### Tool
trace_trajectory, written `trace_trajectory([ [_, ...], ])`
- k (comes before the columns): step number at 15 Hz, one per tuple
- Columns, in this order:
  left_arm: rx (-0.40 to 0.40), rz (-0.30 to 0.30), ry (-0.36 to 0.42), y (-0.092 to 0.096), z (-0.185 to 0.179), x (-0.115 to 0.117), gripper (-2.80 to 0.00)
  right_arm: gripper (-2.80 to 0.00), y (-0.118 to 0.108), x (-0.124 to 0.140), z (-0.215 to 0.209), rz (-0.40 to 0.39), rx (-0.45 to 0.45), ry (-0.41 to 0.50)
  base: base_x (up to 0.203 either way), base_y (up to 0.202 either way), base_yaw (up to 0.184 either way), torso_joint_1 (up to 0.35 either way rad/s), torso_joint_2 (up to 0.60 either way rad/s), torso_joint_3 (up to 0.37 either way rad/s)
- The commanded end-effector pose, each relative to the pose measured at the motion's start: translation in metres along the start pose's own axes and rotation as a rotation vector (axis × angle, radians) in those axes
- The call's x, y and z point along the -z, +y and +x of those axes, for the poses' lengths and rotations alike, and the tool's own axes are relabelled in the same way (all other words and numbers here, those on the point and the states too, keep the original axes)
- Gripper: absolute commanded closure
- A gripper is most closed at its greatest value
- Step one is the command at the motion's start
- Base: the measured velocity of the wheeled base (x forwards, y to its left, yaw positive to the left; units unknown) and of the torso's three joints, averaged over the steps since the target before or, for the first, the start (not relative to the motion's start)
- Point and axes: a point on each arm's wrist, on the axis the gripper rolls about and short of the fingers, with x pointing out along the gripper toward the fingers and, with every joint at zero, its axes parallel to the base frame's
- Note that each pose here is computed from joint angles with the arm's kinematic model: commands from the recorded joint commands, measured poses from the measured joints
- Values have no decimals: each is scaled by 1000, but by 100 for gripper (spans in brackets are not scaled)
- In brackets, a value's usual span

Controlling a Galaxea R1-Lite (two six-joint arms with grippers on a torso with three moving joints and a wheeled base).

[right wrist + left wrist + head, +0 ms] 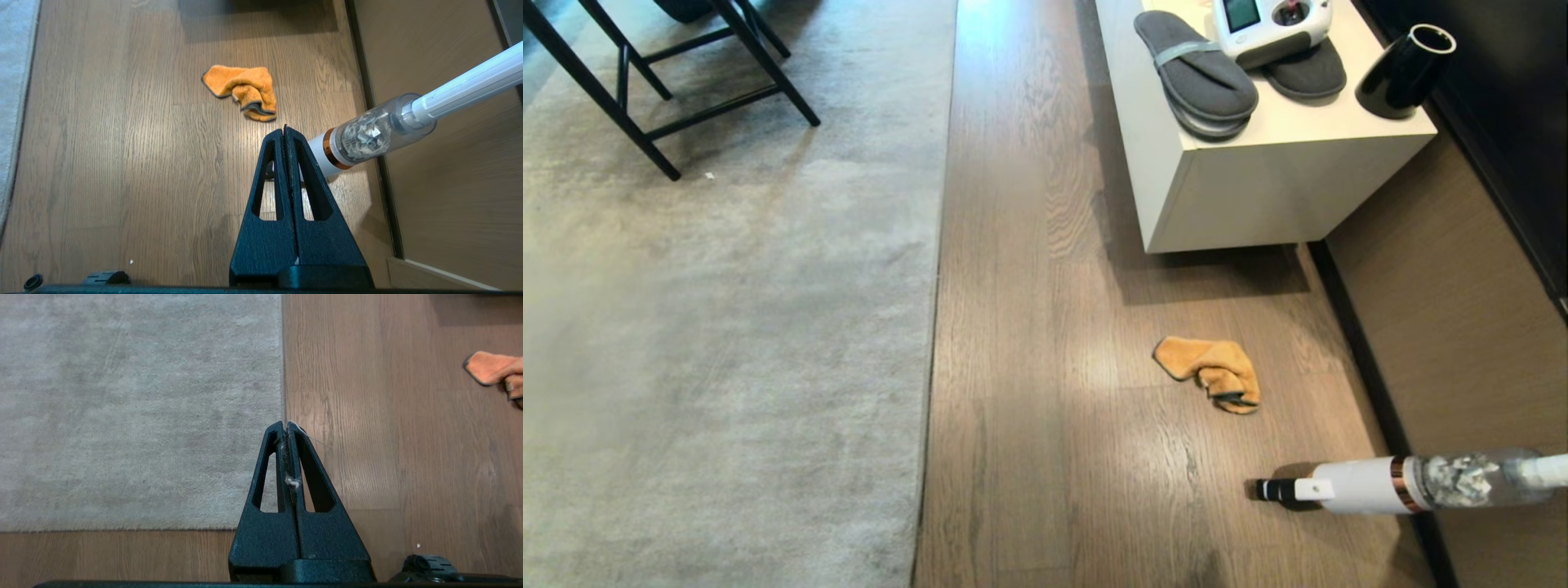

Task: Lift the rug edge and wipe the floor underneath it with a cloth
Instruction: Pick up the rag

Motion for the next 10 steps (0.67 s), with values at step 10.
trace_trajectory([
  [10,-2,-7,1,0,0,0,0,0,0,0,0,0,0,2,0,0,0,3,4,-196],
])
